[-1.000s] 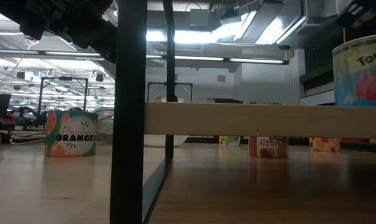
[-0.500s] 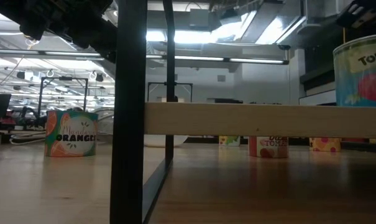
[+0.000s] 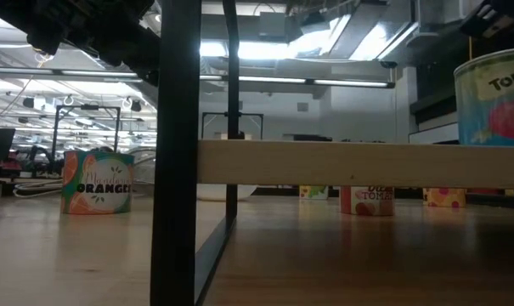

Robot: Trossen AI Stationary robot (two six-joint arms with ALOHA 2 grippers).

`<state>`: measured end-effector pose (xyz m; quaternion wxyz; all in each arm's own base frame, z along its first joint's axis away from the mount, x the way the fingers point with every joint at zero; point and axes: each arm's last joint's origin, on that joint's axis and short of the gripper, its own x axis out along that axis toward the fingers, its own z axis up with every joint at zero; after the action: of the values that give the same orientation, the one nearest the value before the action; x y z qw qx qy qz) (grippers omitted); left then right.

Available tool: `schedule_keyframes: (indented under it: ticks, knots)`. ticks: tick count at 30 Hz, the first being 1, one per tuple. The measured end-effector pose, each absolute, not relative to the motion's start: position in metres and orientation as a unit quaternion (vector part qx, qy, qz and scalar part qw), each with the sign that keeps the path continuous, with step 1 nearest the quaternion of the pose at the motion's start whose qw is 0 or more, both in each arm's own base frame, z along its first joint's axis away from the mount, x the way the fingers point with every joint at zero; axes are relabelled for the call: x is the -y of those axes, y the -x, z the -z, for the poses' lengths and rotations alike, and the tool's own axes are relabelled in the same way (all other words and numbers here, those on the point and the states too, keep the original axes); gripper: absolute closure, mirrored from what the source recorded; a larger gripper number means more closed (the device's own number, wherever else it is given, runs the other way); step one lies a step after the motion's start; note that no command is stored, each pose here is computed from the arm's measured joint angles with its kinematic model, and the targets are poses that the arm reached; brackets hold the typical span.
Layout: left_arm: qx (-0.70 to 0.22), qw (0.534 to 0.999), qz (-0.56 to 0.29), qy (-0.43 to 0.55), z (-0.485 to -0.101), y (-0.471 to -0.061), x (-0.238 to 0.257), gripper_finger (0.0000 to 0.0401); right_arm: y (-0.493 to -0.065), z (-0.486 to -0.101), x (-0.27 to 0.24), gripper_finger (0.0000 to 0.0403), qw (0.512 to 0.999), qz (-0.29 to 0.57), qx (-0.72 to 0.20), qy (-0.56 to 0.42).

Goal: Pick and place cans onto a shelf
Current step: Put the light blue on the shelf aligned with the other light green can

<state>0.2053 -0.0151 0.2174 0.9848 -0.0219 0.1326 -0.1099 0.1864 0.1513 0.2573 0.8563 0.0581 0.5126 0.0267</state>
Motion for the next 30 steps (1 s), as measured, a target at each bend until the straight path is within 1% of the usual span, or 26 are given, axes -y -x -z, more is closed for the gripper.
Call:
schedule_keyframes:
  ticks: [10, 16, 23, 30]
  knots:
    - [-0.133, 0.985, 0.110, 0.022, -0.2174, -0.2053, 0.0151, 0.0335, -0.1876, -0.2574, -0.1525, 0.0333, 0.858, -0.032, -0.508, -0.063]
    - [-0.133, 0.985, 0.110, 0.022, -0.2174, -0.2053, 0.0152, 0.0335, -0.1873, -0.2578, -0.1547, 0.0334, 0.848, -0.059, -0.521, -0.078]
    - [-0.133, 0.985, 0.110, 0.022, -0.2174, -0.2053, 0.0151, 0.0335, -0.1874, -0.2579, -0.1548, 0.0334, 0.848, -0.059, -0.520, -0.079]
    - [-0.133, 0.985, 0.110, 0.022, -0.2174, -0.2053, 0.0152, 0.0335, -0.1883, -0.2581, -0.1531, 0.0334, 0.860, -0.035, -0.505, -0.067]
